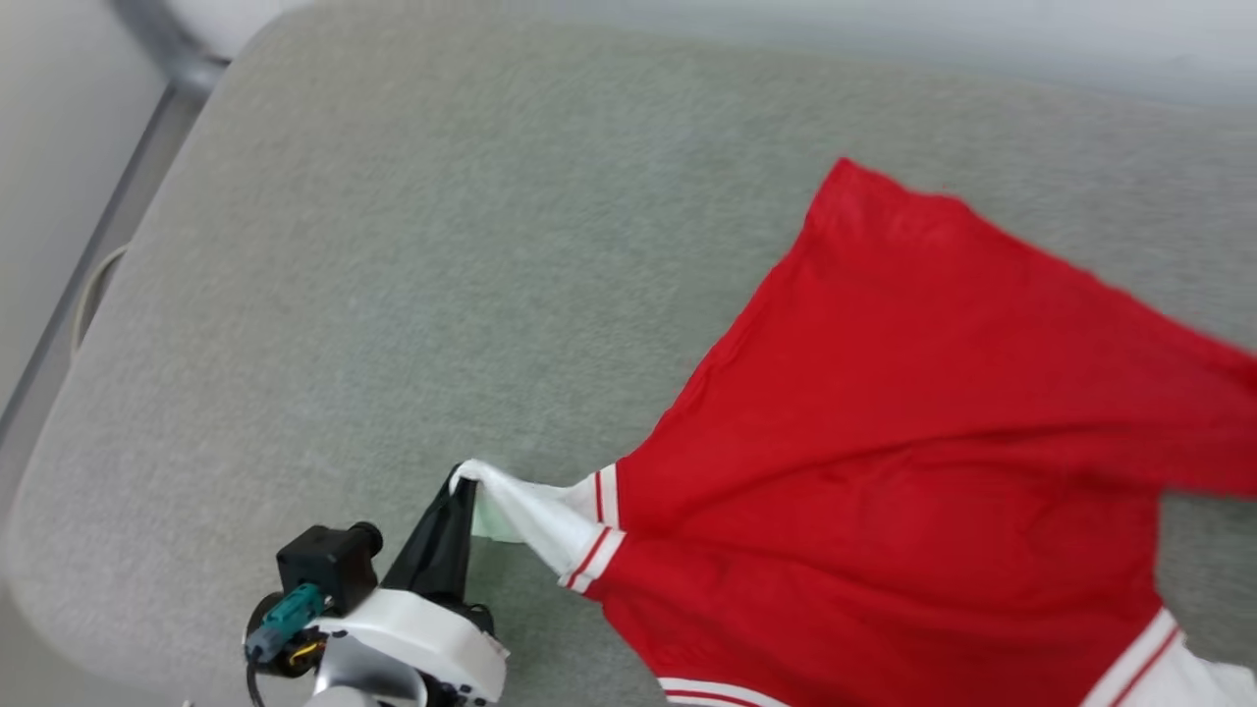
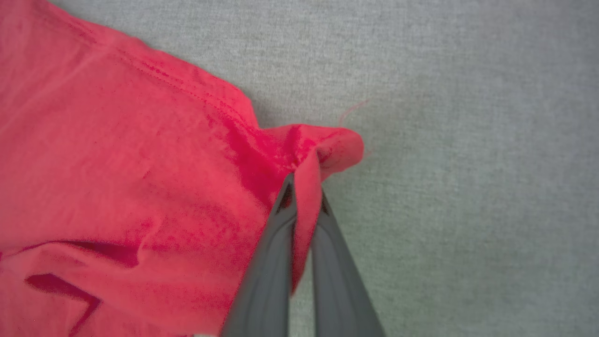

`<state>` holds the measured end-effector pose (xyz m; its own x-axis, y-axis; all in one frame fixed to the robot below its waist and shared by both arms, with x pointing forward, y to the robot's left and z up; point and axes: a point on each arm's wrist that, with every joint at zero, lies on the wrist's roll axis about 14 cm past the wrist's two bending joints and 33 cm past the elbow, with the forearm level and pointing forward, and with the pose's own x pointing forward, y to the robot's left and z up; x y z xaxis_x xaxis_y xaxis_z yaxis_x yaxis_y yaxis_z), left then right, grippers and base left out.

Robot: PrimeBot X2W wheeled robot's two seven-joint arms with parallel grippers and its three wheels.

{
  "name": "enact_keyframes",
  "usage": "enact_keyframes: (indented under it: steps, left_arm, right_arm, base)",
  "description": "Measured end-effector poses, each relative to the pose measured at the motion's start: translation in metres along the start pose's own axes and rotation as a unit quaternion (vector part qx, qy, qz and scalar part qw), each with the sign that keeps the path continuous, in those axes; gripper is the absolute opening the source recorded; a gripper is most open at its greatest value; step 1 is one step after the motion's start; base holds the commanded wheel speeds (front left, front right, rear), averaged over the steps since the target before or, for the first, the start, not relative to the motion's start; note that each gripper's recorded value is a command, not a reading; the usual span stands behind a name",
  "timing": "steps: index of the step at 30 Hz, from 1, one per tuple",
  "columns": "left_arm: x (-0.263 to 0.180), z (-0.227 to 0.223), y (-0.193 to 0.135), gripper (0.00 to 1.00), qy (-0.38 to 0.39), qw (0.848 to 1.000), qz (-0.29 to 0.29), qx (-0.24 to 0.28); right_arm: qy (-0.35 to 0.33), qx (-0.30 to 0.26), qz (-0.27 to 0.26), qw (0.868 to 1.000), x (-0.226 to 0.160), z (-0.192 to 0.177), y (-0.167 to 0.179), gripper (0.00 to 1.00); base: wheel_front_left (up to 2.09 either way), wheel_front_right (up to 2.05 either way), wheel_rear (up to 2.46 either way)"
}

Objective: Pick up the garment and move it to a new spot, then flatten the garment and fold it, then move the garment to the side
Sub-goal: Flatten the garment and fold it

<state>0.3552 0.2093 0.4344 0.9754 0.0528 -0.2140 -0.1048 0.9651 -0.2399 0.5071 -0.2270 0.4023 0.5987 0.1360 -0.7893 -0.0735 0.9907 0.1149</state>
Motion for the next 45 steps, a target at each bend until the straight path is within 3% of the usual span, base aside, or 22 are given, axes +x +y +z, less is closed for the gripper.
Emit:
enact_keyframes:
  steps: [10,15,21,22,23,24,25,30,35,41,45]
  left_arm:
    - [0.001,-0.002,-0.009,0.0,0.019,0.999,-0.03,0.01]
    - [-0.005,-0.009,-0.02,0.0,0.045,0.997,-0.06,0.025]
    - [-0.007,-0.008,-0.028,0.0,0.05,0.996,-0.074,0.03]
    - [-0.006,-0.008,-0.029,0.0,0.049,0.995,-0.076,0.031]
    - [-0.006,-0.008,-0.03,0.0,0.05,0.995,-0.078,0.031]
    - [-0.006,-0.008,-0.03,0.0,0.051,0.995,-0.078,0.03]
    - [-0.006,-0.008,-0.03,0.0,0.052,0.995,-0.077,0.029]
    - [-0.008,-0.005,-0.033,0.0,0.048,0.995,-0.08,0.028]
    - [-0.003,0.004,-0.038,0.0,0.033,0.996,-0.084,0.025]
    - [0.01,0.017,-0.051,0.0,0.012,0.995,-0.097,0.023]
    - [0.019,0.022,-0.055,0.0,0.001,0.995,-0.096,0.016]
  right_arm:
    - [0.001,0.11,-0.057,0.992,-0.083,-0.133,-0.045,0.0]
    - [0.018,0.187,-0.073,0.979,-0.121,-0.213,-0.037,0.0]
    - [0.031,0.245,-0.07,0.967,-0.136,-0.263,-0.019,0.0]
    - [0.023,0.25,-0.068,0.966,-0.136,-0.263,-0.017,0.0]
    - [0.016,0.255,-0.067,0.965,-0.135,-0.262,-0.017,0.19]
    - [0.012,0.254,-0.066,0.965,-0.134,-0.262,-0.016,0.95]
    - [0.0,0.253,-0.065,0.965,-0.134,-0.258,-0.015,1.0]
    - [-0.137,0.215,-0.069,0.965,-0.132,-0.193,-0.021,1.0]
    - [-0.278,0.148,-0.069,0.947,-0.136,-0.116,-0.027,1.0]
    - [-0.302,0.08,-0.036,0.949,-0.112,-0.062,-0.012,1.0]
    - [-0.252,0.042,-0.008,0.967,-0.085,-0.042,0.0,1.0]
  base:
    - [0.0,0.0,0.0]
    - [0.0,0.0,0.0]
    - [0.0,0.0,0.0]
    - [0.0,0.0,0.0]
    - [0.0,0.0,0.0]
    - [0.0,0.0,0.0]
    - [0.0,0.0,0.0]
    - [0.0,0.0,0.0]
    - [0.0,0.0,0.0]
    - [0.0,0.0,0.0]
    - [0.0,0.0,0.0]
